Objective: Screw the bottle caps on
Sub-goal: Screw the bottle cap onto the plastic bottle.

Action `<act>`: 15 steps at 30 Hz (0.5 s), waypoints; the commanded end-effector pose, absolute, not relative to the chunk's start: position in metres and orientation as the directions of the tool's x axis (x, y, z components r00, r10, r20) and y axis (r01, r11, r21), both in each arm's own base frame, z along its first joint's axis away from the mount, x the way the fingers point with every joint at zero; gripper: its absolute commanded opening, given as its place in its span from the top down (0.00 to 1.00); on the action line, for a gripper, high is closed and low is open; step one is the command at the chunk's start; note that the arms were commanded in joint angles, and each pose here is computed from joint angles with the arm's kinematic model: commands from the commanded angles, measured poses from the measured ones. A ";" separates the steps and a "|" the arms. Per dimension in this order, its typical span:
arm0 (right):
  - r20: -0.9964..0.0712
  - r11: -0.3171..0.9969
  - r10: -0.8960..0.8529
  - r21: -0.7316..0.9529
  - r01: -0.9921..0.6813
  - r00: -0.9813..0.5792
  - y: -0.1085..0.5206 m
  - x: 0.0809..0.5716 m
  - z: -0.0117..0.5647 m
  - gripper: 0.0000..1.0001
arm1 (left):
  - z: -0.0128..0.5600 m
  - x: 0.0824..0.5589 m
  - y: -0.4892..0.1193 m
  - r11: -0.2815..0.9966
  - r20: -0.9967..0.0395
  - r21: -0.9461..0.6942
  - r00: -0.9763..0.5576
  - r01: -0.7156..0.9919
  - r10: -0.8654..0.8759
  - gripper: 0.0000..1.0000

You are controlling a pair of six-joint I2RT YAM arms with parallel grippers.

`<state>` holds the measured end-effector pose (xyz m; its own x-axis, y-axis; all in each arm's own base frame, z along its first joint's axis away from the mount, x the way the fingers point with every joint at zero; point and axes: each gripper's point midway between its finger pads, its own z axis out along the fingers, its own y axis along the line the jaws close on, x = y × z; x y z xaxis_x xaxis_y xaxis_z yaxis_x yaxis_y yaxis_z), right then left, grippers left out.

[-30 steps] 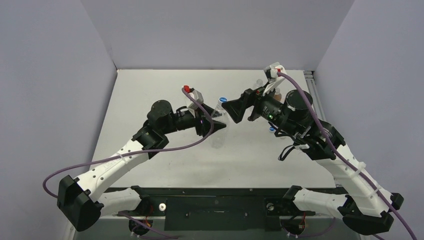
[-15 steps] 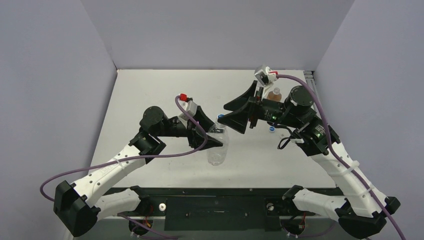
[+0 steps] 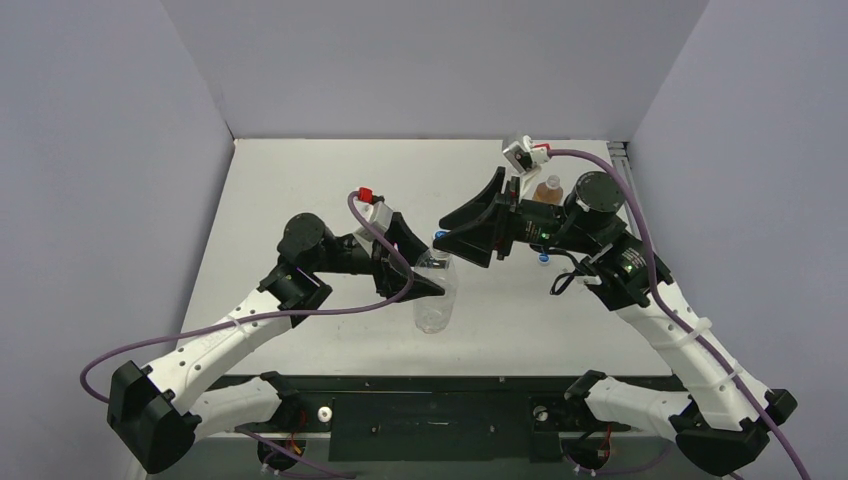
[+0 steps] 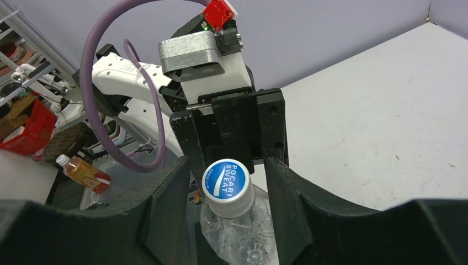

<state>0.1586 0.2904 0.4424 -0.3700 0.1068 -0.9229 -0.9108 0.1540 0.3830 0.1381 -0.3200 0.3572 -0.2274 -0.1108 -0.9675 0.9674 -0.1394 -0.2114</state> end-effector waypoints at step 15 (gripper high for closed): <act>-0.952 0.216 0.076 0.307 -0.927 -0.298 0.292 0.165 0.437 0.75 | 0.373 0.143 -0.324 -0.152 -0.963 -0.202 -0.224 0.968 -0.148 1.00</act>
<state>0.1619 0.2920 0.4350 -0.3468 0.0861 -0.9340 -0.9164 0.1810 0.3569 0.1398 -0.3233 0.3525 -0.2627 -0.0969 -0.9600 0.9574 -0.1501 -0.2468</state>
